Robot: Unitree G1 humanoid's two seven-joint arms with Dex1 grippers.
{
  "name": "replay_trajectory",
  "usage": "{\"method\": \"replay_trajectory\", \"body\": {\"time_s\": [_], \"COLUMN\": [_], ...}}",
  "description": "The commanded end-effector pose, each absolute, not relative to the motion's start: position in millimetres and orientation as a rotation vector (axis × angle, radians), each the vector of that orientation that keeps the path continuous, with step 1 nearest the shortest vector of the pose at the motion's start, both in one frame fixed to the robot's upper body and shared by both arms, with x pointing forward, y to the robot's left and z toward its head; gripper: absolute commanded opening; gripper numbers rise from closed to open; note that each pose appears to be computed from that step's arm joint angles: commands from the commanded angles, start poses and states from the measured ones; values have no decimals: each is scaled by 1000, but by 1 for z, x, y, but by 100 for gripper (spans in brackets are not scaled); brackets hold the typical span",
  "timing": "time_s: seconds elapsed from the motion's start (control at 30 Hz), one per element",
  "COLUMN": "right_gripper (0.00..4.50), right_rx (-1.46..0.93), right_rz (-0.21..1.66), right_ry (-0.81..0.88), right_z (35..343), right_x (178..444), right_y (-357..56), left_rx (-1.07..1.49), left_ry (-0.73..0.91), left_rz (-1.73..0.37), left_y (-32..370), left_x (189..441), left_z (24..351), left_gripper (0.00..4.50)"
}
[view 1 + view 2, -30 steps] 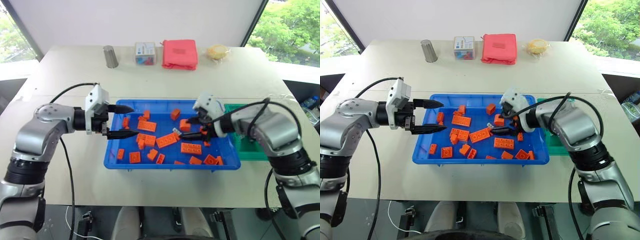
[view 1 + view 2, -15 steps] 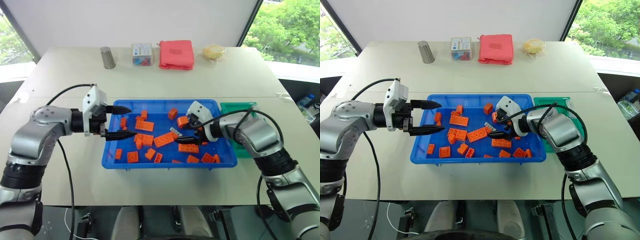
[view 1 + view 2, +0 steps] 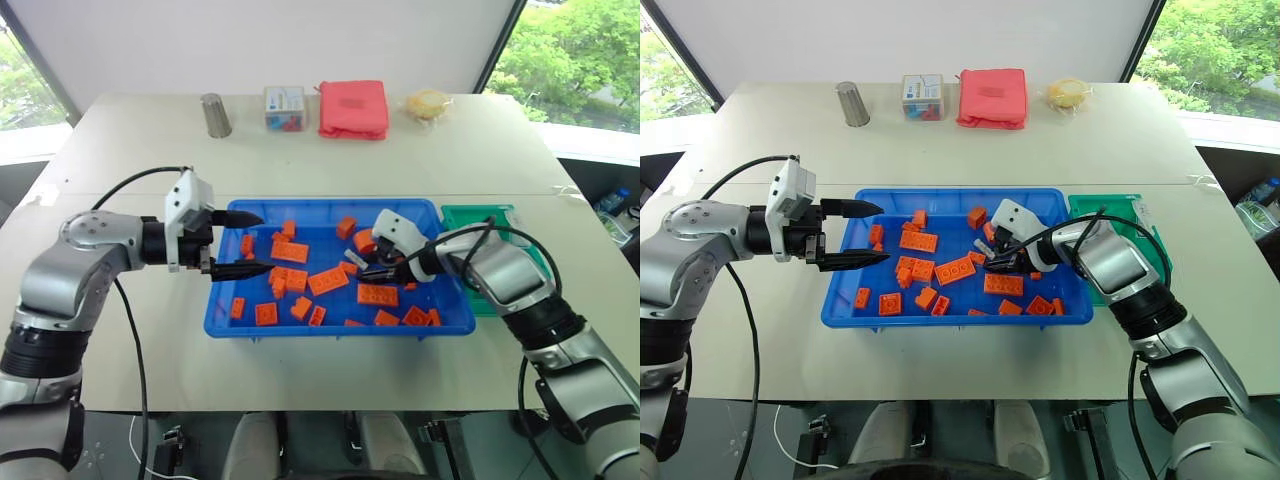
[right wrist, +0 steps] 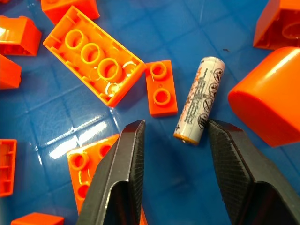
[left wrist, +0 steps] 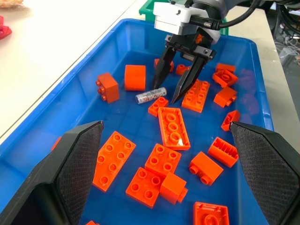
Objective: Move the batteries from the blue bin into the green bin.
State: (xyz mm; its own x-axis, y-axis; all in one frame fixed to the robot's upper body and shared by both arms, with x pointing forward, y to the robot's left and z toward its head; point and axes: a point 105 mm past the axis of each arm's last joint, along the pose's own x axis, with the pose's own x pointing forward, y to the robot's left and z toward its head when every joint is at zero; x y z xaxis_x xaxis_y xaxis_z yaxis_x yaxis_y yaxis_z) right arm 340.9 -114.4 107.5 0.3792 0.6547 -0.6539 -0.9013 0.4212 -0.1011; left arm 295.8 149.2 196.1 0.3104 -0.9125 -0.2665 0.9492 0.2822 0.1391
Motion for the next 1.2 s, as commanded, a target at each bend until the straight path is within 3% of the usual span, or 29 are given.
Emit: {"method": "replay_trajectory", "body": {"time_s": [0.03,0.4,0.5,0.57,0.6,0.73,0.87,1.0,1.2], "right_gripper": [208,208,122,24,2,2,2,2,2], "right_rx": [-499,-489,-484,-483,-483,-482,-401,-238,-231], "right_rz": [1035,1017,1022,1022,1022,1008,989,841,512], "right_ry": [560,546,541,542,542,538,468,373,414], "right_z": [113,111,110,110,109,112,151,224,235], "right_x": [344,351,349,348,348,346,338,327,315], "right_y": [-118,-111,-110,-110,-111,-114,-123,-174,-261], "left_rx": [326,326,326,326,325,325,320,312,299], "left_ry": [93,93,93,93,93,93,96,96,91], "left_rz": [-1242,-1249,-1252,-1254,-1255,-1258,-1264,-1270,-1274], "left_y": [150,150,149,149,149,148,148,147,147], "left_x": [296,297,297,298,297,298,297,297,299], "left_z": [211,213,212,212,212,212,211,208,206], "left_gripper": [450,450,450,450,450,450,450,450,450]}}
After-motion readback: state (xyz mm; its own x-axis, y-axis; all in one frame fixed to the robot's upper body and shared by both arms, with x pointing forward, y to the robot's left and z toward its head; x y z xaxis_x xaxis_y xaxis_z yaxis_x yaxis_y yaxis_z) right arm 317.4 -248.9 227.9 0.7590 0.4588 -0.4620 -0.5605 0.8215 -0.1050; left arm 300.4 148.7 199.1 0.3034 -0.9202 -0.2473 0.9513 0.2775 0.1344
